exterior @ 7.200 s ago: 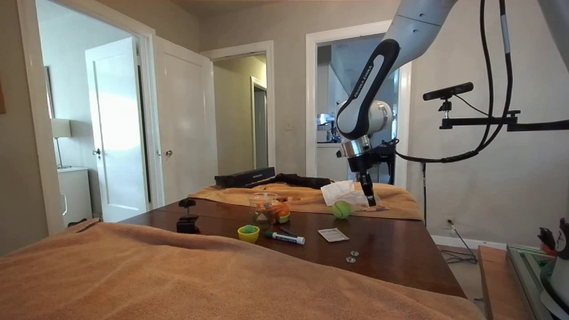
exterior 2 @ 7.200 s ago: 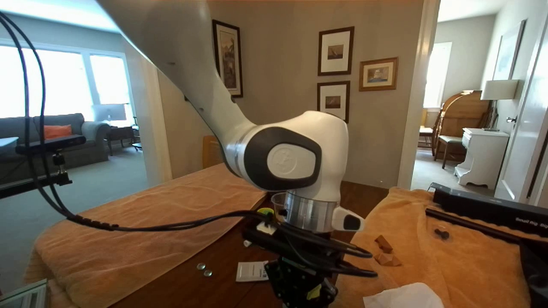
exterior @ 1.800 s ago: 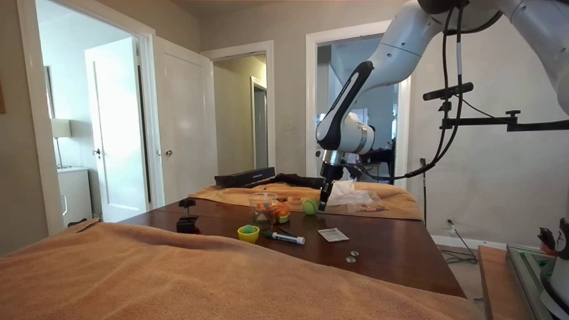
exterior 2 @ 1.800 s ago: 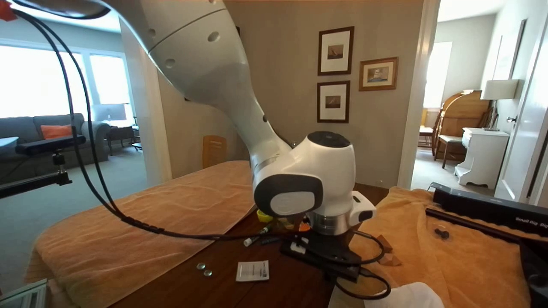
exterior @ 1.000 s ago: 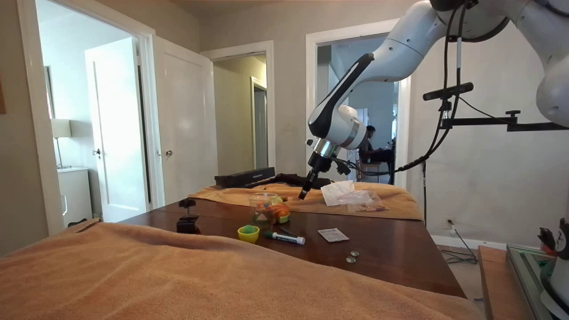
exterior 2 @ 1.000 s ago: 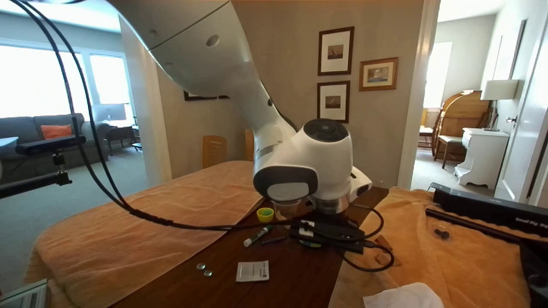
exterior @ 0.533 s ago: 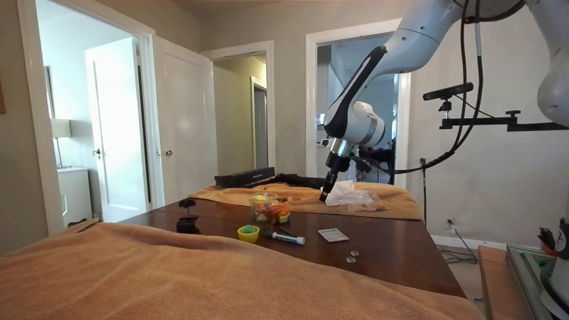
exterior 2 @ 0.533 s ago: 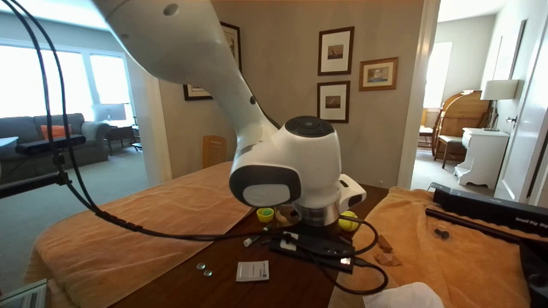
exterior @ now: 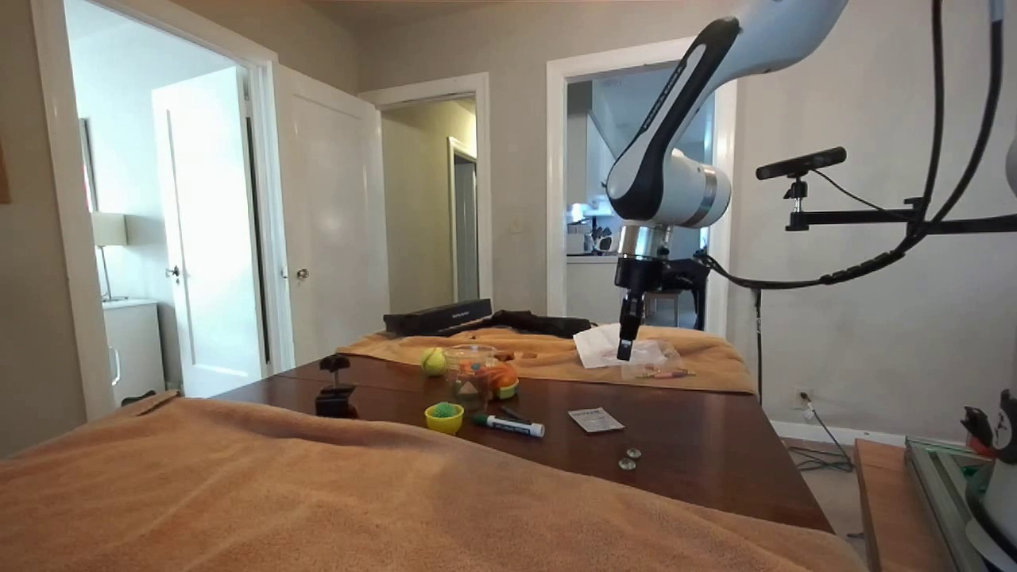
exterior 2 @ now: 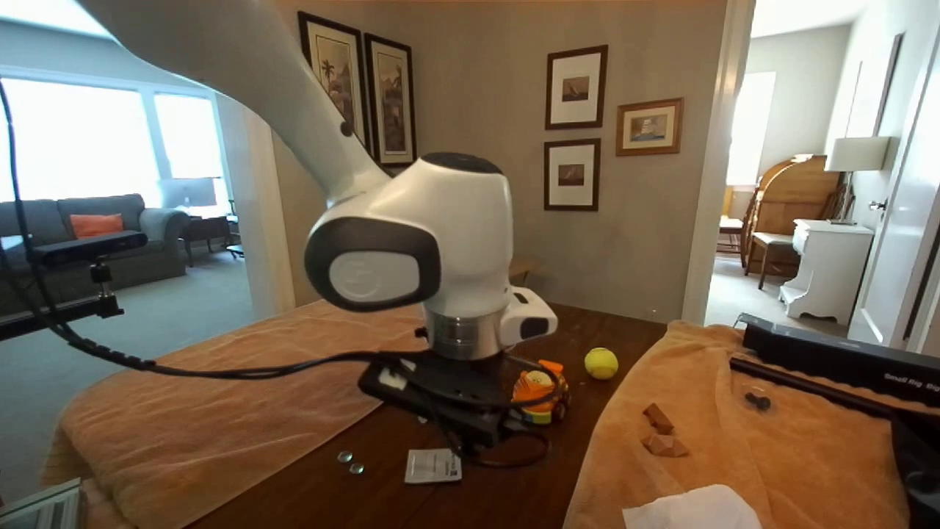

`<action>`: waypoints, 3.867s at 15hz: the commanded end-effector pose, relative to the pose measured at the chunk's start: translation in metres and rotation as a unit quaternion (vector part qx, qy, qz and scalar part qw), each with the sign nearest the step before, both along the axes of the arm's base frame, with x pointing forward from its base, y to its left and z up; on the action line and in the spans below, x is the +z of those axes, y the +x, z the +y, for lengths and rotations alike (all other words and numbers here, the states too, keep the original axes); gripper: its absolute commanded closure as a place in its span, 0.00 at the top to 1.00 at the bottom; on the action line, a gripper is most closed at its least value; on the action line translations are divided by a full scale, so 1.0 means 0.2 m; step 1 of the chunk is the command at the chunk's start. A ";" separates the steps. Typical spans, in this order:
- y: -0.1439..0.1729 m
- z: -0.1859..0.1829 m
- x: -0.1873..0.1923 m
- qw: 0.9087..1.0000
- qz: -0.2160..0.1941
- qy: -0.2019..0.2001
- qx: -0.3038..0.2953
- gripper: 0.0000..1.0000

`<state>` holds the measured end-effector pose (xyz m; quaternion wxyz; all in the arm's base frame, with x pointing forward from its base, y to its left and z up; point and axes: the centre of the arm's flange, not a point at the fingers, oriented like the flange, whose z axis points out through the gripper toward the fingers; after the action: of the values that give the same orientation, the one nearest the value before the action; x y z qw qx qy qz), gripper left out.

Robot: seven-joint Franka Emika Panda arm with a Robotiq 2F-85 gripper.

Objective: Move the ball to the left

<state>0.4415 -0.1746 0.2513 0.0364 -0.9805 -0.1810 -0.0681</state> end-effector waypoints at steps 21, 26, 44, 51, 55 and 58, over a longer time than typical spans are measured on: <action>-0.24 0.71 0.62 0.996 0.082 -0.003 -0.035 0.01; -0.24 0.71 0.62 0.996 0.083 -0.003 -0.035 0.01; -0.26 0.80 0.72 0.989 0.076 -0.079 -0.103 0.55; -0.31 0.85 0.81 0.983 0.102 -0.091 -0.120 0.99; -0.29 0.84 0.78 0.985 0.101 -0.078 -0.117 1.00; -0.29 0.84 0.80 0.985 0.100 -0.078 -0.118 1.00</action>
<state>0.3830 -0.0074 0.4121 -0.0303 -0.9967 -0.0642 0.0403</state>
